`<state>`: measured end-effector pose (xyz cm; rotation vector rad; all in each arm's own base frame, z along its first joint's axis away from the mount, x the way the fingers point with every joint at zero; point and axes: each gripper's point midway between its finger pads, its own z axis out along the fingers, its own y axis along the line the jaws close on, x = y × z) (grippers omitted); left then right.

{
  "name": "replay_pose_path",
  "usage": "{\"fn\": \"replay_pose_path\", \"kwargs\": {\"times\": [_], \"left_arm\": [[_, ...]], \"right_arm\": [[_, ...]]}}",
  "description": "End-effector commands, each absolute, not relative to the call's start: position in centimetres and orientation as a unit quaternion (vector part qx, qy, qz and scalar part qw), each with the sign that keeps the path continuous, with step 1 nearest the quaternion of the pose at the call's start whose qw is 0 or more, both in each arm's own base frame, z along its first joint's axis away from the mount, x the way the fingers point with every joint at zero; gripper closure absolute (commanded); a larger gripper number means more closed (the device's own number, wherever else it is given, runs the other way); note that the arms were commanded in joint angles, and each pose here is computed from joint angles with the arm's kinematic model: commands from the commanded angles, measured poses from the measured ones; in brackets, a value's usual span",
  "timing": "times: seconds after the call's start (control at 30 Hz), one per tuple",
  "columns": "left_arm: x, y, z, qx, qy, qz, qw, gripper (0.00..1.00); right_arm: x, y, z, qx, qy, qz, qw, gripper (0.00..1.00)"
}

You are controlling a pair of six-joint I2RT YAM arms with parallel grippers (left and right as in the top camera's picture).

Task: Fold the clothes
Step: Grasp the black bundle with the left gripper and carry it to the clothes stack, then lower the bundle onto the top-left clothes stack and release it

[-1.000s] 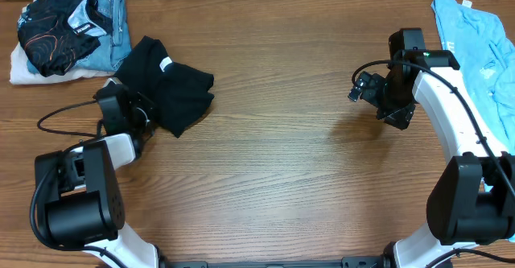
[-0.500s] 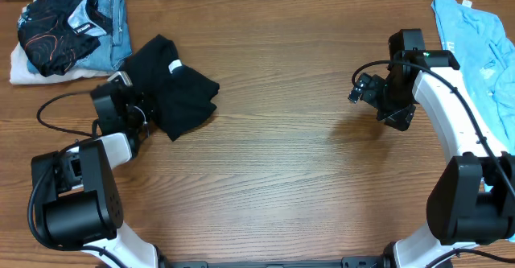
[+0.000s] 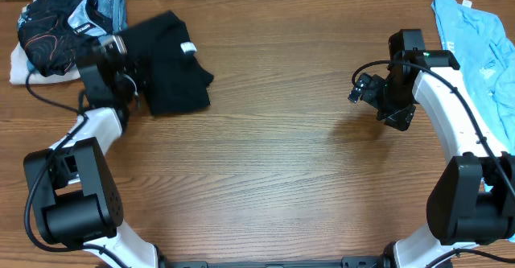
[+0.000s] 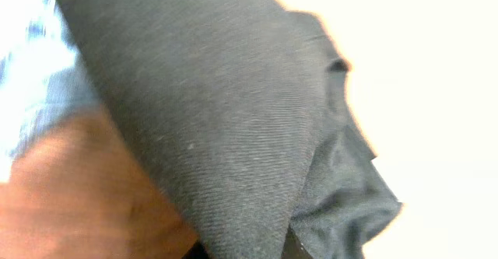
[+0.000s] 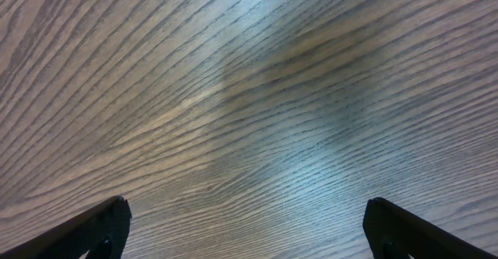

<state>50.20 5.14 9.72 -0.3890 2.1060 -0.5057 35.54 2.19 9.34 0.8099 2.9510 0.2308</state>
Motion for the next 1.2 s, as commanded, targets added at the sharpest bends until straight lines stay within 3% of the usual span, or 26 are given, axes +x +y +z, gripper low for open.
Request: {"fn": "replay_pose_path", "kwargs": {"times": [0.0,0.23,0.5,0.8,1.0,1.17], "left_arm": [[53.0,5.8,14.5,-0.107,0.837,-0.193,0.5,0.96],[55.2,9.6,19.8,-0.104,0.818,-0.124,0.552,0.96],[55.0,18.2,22.5,-0.164,0.778,-0.034,0.605,0.95],[53.9,25.0,20.9,-0.218,0.761,0.006,0.611,0.92],[54.1,28.4,16.5,-0.255,0.756,0.04,0.602,0.87],[55.1,29.4,16.1,-0.257,0.757,0.04,0.599,0.91]], "right_arm": [[35.5,2.4,9.8,0.26,0.961,0.08,0.043,0.0],[34.7,2.4,9.7,0.261,0.962,0.075,0.027,0.0],[33.9,2.4,9.7,0.262,0.962,0.071,0.011,0.0],[33.8,2.6,9.7,0.273,0.959,0.076,0.006,0.0],[33.4,2.8,9.7,0.273,0.959,0.081,-0.003,0.0],[32.9,2.8,9.7,0.274,0.958,0.078,-0.012,0.0]]}}
